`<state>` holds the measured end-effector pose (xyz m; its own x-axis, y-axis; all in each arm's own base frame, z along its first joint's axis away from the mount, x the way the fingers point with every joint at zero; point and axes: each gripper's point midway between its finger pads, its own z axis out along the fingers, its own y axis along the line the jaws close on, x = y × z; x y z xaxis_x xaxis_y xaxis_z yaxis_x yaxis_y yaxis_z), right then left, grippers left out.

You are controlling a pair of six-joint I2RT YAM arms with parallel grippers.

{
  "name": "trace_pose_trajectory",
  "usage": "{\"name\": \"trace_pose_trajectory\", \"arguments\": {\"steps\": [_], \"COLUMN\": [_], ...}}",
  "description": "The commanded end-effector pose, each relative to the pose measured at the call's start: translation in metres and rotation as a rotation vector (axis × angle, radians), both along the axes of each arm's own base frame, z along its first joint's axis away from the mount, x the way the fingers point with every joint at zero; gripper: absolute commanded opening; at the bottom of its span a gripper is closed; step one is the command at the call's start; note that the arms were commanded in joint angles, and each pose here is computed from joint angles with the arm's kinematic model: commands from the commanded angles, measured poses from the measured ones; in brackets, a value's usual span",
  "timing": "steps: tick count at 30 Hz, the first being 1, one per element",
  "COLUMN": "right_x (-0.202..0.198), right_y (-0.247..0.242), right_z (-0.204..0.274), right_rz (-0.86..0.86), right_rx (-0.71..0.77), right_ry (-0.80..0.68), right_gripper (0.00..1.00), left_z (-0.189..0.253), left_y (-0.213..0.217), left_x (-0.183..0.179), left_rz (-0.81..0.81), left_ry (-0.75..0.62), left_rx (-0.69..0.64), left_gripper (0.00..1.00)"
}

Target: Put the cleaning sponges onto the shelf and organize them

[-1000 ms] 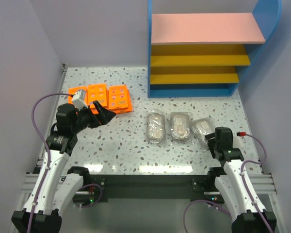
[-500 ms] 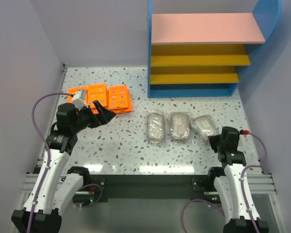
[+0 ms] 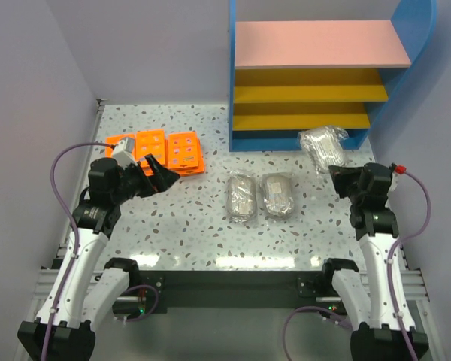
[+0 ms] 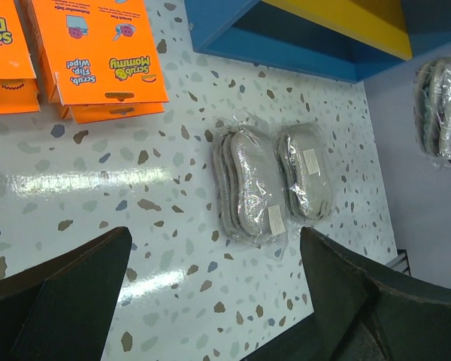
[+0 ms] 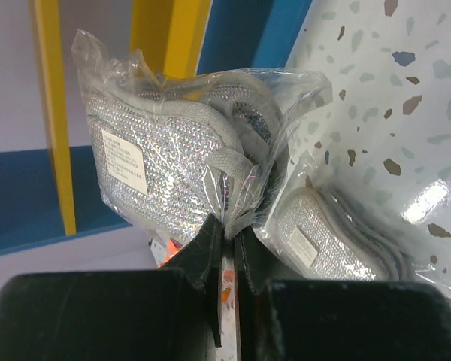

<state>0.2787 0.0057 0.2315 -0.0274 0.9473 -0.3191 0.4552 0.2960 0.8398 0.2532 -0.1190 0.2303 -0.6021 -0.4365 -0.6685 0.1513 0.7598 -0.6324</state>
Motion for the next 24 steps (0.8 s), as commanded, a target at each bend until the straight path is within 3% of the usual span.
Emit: {"name": "trace_pose_trajectory", "arguments": {"steps": [1, 10, 18, 24], "right_x": [0.035, 0.084, 0.108, 0.137], "right_y": [-0.005, -0.025, -0.059, -0.072], "right_z": [0.012, 0.019, 0.0, 0.004], "right_rz": [-0.024, -0.034, -0.09, -0.101], "right_rx": [0.048, 0.055, 0.059, 0.066], "right_ry": [-0.052, -0.126, -0.013, -0.026], "right_gripper": [0.0, 0.0, 0.0, 0.0], "left_z": [0.021, 0.027, 0.019, 0.021], "left_y": [-0.003, 0.0, -0.002, -0.003], "left_x": [0.004, 0.006, 0.011, 0.02], "left_rz": [-0.028, -0.018, -0.018, -0.007], "left_ry": [-0.074, -0.083, -0.068, -0.071], "left_rx": [0.016, 0.033, 0.024, 0.012], "left_gripper": [1.0, 1.0, 1.0, 1.0]}}
